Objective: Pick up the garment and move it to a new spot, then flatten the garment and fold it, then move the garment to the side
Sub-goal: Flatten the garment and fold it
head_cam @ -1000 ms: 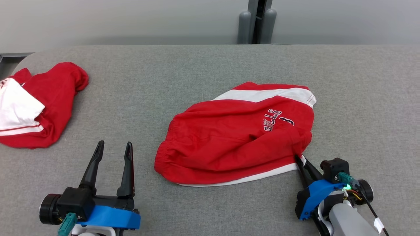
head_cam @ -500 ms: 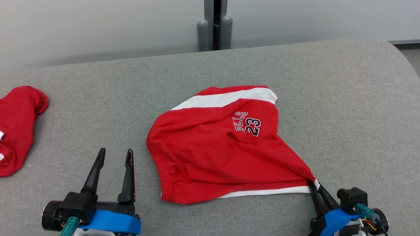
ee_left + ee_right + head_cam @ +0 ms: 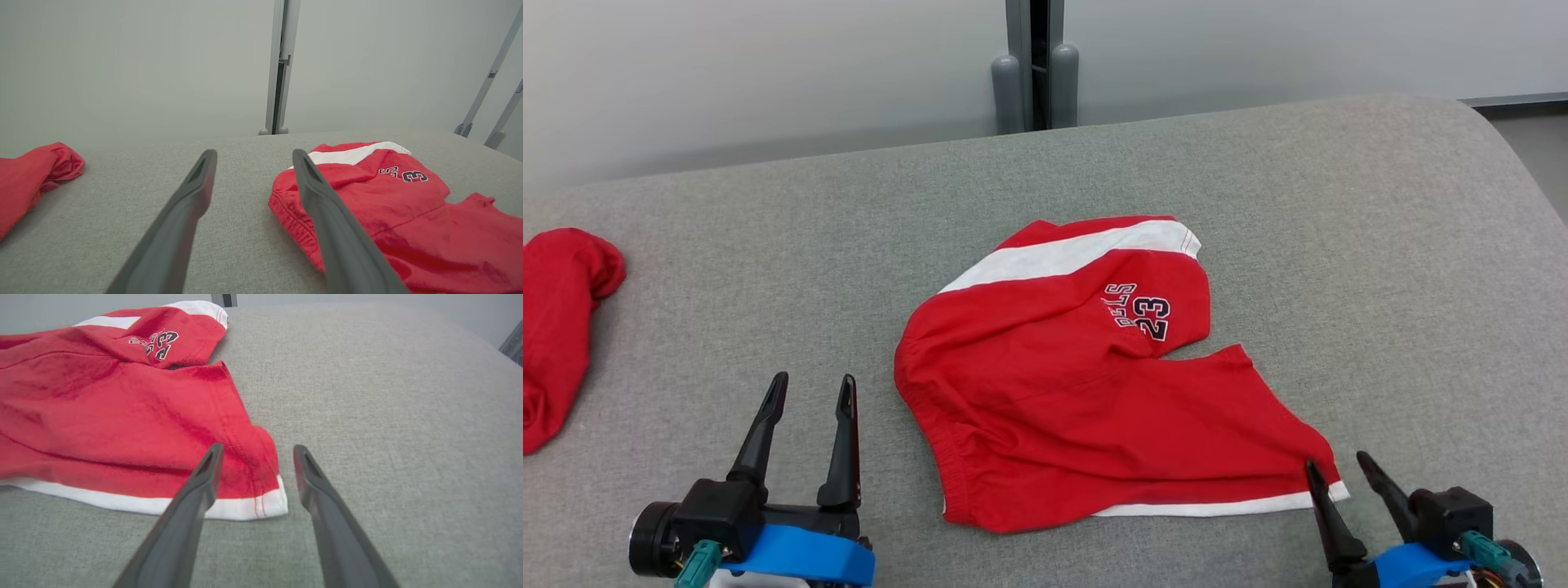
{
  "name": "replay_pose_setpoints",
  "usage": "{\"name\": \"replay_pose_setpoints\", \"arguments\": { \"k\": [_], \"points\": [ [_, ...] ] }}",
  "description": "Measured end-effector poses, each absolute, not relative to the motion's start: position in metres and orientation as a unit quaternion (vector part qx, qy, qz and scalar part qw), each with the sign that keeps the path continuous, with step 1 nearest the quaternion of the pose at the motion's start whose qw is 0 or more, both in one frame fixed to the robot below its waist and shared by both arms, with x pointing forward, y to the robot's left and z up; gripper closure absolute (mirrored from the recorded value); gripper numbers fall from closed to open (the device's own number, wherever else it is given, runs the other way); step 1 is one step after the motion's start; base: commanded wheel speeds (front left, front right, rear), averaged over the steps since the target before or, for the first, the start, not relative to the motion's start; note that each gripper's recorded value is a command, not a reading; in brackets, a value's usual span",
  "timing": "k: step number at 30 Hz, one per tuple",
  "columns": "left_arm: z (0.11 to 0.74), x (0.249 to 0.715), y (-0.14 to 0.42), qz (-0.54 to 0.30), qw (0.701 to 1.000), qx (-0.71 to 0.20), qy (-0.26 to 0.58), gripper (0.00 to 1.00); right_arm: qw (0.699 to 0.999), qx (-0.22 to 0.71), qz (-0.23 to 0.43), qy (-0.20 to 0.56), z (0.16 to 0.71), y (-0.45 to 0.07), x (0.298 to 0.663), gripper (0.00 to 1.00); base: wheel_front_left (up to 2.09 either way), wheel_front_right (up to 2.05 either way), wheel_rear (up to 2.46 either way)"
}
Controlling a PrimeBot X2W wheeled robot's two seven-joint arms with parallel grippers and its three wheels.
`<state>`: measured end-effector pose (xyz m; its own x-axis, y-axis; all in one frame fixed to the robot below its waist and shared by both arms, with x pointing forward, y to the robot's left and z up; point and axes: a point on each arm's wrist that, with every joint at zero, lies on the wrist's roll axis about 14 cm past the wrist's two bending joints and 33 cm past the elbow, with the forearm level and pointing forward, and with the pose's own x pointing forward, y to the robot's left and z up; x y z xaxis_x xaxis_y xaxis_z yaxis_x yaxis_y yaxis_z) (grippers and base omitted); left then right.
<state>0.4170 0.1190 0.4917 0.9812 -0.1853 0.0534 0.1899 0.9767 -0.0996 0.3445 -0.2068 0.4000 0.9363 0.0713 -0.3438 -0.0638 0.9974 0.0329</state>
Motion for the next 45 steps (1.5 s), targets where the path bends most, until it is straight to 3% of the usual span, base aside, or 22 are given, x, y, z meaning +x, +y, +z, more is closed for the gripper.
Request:
{"name": "replay_pose_setpoints", "arguments": {
  "k": [5,15,22,33,34,35,45],
  "points": [
    [0.496,0.414,0.124,-0.088,0.994,-0.050,-0.027,0.00,0.990,-0.011,0.050,0.129,0.428,-0.200,0.360,0.00,0.00,0.00,0.00],
    [0.493,0.412,0.134,-0.075,0.996,-0.048,-0.024,0.00,0.988,-0.079,0.120,0.047,0.491,-0.167,0.427,0.00,0.00,0.00,0.00],
    [0.492,0.414,0.138,-0.068,0.996,-0.049,-0.023,0.00,0.978,-0.110,0.139,0.108,0.463,-0.164,0.449,0.00,0.00,0.00,0.00],
    [0.484,0.418,0.147,-0.052,0.997,-0.052,-0.012,0.00,0.951,-0.111,0.156,0.242,0.383,-0.163,0.445,0.00,0.00,0.00,0.00],
    [0.484,0.419,0.147,-0.052,0.997,-0.051,-0.012,0.00,0.949,-0.110,0.157,0.249,0.379,-0.162,0.446,0.65,0.00,0.00,0.00],
    [0.483,0.419,0.147,-0.052,0.997,-0.051,-0.012,0.00,0.948,-0.108,0.157,0.255,0.376,-0.162,0.447,1.00,0.00,0.00,0.00],
    [0.485,0.420,0.147,-0.051,0.997,-0.051,-0.013,0.00,0.969,-0.093,0.100,0.205,0.396,-0.195,0.479,1.00,0.00,0.00,0.00]
  ]
}}
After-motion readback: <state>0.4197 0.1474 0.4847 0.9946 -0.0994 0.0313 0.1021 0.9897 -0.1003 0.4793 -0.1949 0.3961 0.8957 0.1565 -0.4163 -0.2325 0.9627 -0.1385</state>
